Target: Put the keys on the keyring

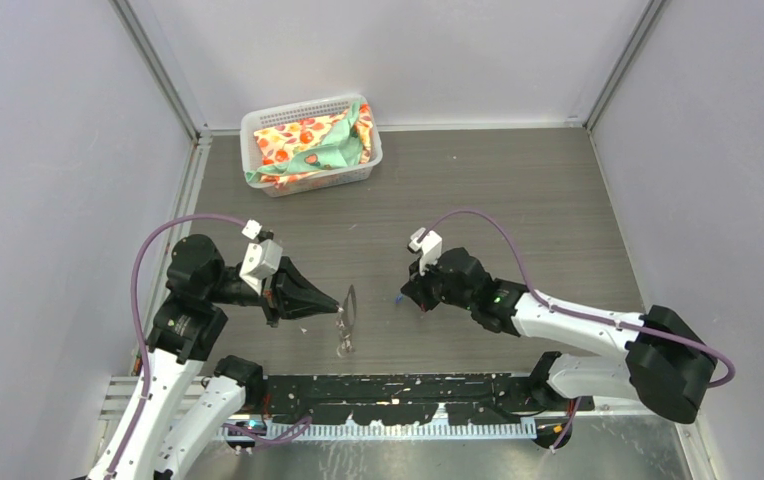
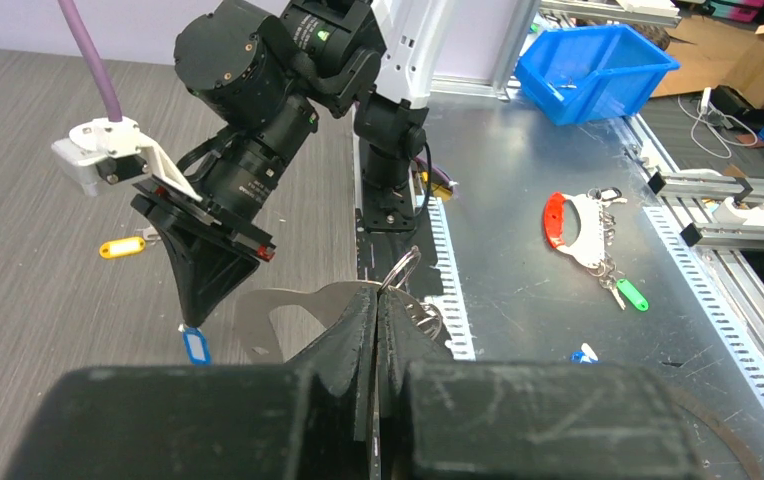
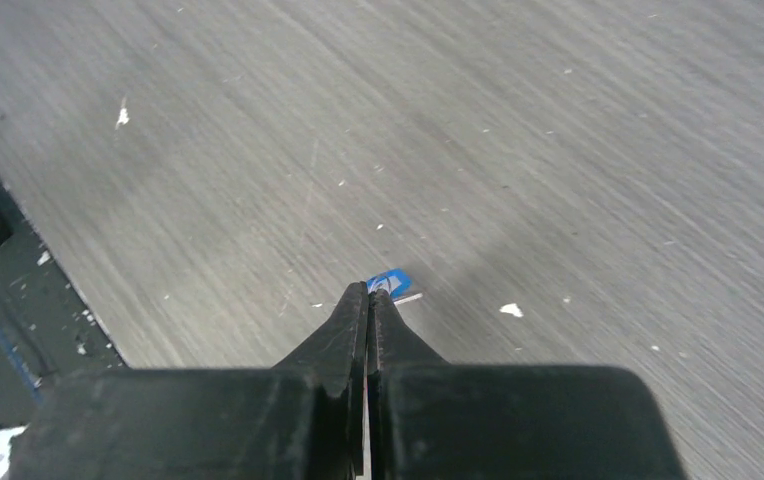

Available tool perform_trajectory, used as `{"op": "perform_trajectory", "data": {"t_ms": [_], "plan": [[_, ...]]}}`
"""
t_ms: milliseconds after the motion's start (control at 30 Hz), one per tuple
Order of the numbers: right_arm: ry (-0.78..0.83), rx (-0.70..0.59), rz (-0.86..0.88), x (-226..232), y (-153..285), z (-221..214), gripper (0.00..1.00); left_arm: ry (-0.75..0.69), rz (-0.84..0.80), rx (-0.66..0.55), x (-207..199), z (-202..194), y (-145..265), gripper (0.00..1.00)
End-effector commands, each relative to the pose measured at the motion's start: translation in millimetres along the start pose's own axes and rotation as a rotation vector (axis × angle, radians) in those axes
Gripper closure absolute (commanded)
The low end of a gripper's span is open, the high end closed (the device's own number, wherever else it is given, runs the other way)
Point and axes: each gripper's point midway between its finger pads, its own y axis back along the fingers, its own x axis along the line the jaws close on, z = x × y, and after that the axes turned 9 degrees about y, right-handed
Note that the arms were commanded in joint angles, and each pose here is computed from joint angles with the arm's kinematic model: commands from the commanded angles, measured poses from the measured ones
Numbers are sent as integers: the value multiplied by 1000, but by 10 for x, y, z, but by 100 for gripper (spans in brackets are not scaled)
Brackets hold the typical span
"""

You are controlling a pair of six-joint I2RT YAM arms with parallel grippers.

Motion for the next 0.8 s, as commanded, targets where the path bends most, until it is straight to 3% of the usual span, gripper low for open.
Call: {"op": "perform_trajectory", "data": {"t_ms": [0, 200, 433, 767], "plan": [[-10, -47, 155, 280, 3, 218, 99, -34, -17, -10, -35, 50, -4, 100], [-17, -69, 207, 368, 8, 196, 99, -30, -19, -9, -34, 41, -5, 100], [-149, 25, 268, 494, -331, -215, 99, -30, -18, -11, -36, 39, -4, 100], [-237, -16, 119, 220, -477, -341, 99, -23, -16, -14, -23, 24, -8, 100]]}}
